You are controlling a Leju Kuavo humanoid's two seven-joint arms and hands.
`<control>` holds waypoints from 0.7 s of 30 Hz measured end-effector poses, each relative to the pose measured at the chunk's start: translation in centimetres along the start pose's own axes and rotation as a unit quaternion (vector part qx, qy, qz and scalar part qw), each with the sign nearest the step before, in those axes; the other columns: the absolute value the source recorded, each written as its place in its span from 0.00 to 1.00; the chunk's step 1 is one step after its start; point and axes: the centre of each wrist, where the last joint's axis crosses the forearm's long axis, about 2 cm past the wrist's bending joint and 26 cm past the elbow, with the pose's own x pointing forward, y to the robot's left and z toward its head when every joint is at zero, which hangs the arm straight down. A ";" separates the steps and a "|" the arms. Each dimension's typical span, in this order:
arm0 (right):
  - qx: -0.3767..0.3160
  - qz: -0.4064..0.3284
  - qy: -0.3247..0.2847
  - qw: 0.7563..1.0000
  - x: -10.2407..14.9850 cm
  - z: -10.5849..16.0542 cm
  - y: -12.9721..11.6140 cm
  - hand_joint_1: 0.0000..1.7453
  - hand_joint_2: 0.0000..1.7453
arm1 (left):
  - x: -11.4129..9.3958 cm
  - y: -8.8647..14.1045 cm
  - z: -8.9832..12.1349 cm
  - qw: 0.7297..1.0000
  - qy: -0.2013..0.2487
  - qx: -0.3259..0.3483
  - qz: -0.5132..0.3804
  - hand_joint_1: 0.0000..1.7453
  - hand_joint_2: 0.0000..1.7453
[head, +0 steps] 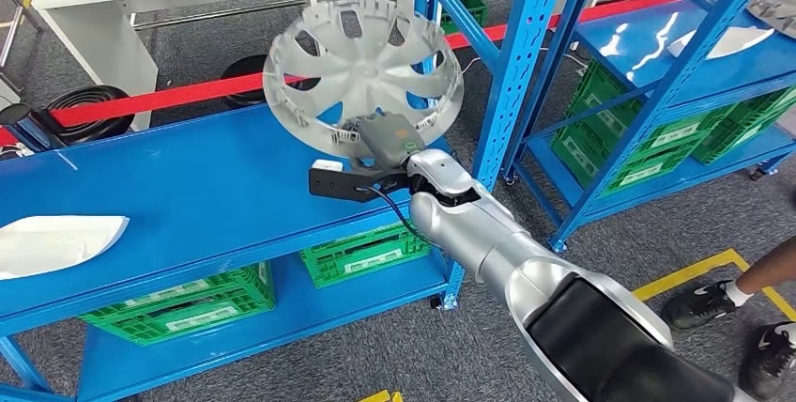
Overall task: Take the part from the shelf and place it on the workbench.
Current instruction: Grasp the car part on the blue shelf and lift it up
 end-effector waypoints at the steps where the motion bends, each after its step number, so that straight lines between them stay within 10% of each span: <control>1: -0.015 0.005 -0.012 1.000 0.3 -0.3 -0.8 1.00 1.00 | 0.0 0.0 0.0 1.000 0.000 0.002 0.003 0.00 1.00; 11: -0.120 0.037 -0.083 0.989 3.8 -2.3 -6.8 1.00 1.00 | -0.1 -0.2 0.0 1.000 0.002 0.008 0.018 0.00 1.00; 21: -0.161 0.074 -0.163 0.971 6.4 -2.5 -7.9 1.00 1.00 | -0.1 -0.2 0.0 1.000 0.004 0.013 0.024 0.00 1.00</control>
